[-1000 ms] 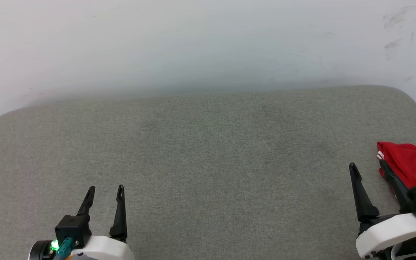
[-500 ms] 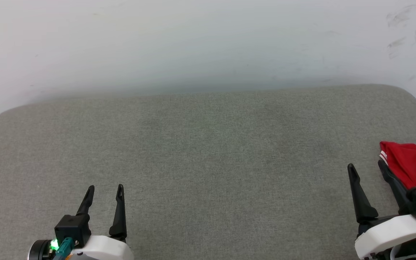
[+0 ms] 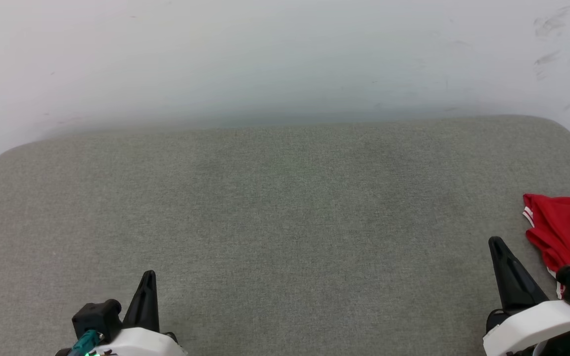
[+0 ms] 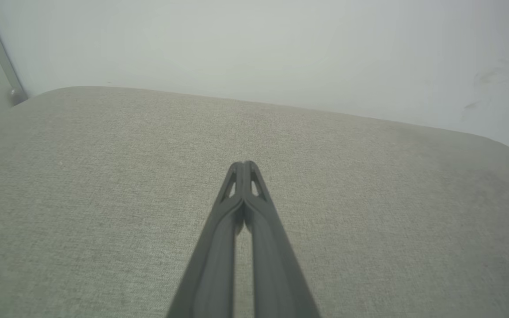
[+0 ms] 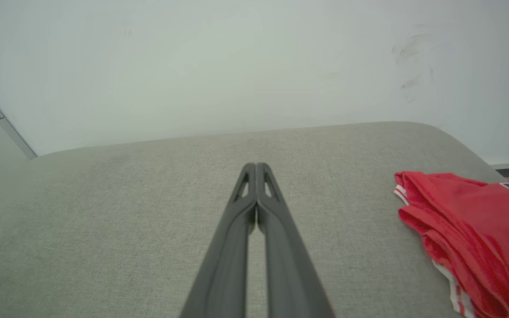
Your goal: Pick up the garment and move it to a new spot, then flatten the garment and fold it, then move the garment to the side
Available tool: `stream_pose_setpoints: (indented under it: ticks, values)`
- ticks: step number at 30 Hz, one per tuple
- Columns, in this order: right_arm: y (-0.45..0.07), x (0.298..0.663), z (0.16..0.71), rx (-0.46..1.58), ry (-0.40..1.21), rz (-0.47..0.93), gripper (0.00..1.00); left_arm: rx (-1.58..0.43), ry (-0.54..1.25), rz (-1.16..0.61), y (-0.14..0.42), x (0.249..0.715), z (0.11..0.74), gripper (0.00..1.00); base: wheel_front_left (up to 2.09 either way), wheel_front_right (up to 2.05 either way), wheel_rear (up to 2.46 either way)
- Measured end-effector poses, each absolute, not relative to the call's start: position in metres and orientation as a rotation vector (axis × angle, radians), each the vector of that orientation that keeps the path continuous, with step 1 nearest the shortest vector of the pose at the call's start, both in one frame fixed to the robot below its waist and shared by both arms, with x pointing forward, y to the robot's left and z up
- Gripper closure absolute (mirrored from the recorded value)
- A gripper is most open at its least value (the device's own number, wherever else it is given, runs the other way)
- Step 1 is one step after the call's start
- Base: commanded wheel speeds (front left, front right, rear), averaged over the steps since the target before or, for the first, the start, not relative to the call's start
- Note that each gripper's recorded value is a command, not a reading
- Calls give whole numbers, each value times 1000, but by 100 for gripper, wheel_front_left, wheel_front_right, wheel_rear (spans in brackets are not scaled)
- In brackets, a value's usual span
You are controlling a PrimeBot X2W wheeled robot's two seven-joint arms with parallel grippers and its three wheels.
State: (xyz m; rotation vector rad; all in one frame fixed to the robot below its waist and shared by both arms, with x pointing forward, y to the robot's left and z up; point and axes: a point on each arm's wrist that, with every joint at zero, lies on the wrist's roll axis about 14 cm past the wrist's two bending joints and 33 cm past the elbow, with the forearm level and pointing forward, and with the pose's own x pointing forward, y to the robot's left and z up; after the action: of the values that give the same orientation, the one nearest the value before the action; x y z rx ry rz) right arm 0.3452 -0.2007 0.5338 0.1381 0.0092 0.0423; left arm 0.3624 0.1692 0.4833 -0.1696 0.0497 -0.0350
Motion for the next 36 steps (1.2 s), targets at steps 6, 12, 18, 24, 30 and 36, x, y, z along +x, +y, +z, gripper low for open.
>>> stream_pose_setpoints:
  ticks: [6,12,18,24,30,36]
  values:
    - [-201,346,528,257,24,40,100,-282,85,-8,174,364,479,100,0,0,0]
    - [-201,349,524,370,29,39,100,-390,112,14,178,365,476,100,0,0,0]
    - [-201,352,524,473,26,38,100,-492,124,26,180,369,476,100,0,0,0]
    - [-201,355,521,569,30,36,100,-588,139,37,181,370,474,100,0,0,0]
    - [-202,358,519,692,30,31,100,-709,142,47,182,374,477,100,0,0,0]
    - [-202,362,518,773,29,31,100,-791,149,53,184,374,476,100,0,0,0]
